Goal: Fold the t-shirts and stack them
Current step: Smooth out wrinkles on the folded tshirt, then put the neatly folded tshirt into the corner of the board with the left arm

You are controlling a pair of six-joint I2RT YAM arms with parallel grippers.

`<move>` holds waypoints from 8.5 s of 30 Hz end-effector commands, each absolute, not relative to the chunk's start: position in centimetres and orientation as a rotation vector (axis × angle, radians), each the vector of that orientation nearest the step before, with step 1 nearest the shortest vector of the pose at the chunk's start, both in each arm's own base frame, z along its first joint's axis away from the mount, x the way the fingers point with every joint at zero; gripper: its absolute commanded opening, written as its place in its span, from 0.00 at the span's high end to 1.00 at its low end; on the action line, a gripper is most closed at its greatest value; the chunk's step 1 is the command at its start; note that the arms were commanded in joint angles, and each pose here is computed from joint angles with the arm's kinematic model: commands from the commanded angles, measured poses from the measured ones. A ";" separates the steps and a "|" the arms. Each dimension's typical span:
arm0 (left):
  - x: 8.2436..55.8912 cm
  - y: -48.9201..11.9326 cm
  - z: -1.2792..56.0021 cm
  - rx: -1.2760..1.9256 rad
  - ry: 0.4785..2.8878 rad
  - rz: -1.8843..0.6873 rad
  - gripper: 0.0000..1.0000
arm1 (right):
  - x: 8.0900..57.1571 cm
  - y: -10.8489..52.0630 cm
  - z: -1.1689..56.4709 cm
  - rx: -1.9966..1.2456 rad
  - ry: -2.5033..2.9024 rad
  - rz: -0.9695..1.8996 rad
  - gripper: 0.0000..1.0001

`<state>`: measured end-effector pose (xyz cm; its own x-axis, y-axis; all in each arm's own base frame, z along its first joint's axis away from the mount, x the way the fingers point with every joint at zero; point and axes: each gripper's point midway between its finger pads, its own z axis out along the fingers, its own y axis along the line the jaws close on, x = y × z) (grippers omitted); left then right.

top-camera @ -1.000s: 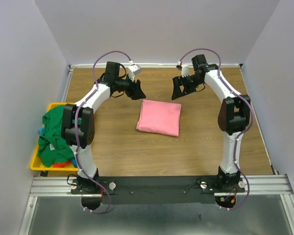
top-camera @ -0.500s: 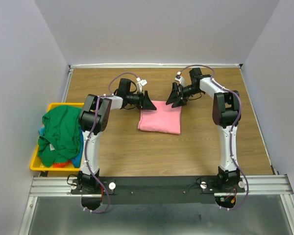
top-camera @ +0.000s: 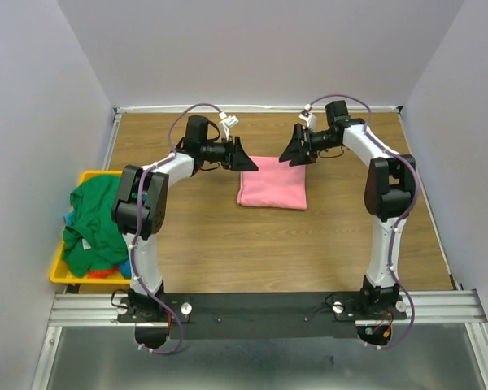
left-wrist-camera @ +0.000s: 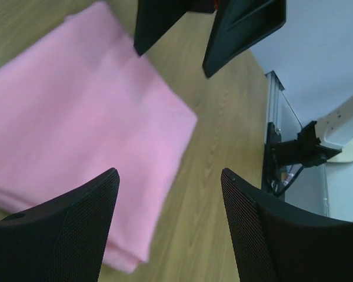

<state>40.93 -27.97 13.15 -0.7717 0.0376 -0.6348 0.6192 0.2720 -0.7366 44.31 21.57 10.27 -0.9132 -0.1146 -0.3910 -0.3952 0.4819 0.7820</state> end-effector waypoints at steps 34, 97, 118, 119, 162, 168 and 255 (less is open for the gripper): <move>30.8 -31.1 8.7 0.631 2.163 -1.731 0.18 | 31.2 25.2 7.9 -0.145 2.645 1.831 0.00; 42.4 -37.9 15.1 0.831 2.050 -0.544 0.03 | 47.3 6.3 16.9 -0.212 2.353 0.653 0.00; 45.6 -29.7 -0.5 0.847 2.479 -0.147 0.13 | 42.1 3.1 13.5 -0.105 2.504 0.576 0.00; 46.1 -28.6 -0.5 0.836 2.487 -0.129 0.13 | 42.2 3.0 13.6 -0.105 2.499 0.578 0.00; 57.3 8.1 1.6 0.128 2.638 0.125 0.16 | 41.8 2.9 13.0 -0.114 2.527 0.586 0.00; 60.3 5.8 9.4 0.138 2.385 -0.016 0.14 | 41.2 2.9 12.7 -0.116 2.536 0.587 0.00; 60.8 -11.9 8.8 0.586 2.273 -0.295 0.48 | 39.0 2.5 11.8 -0.127 2.580 0.548 0.00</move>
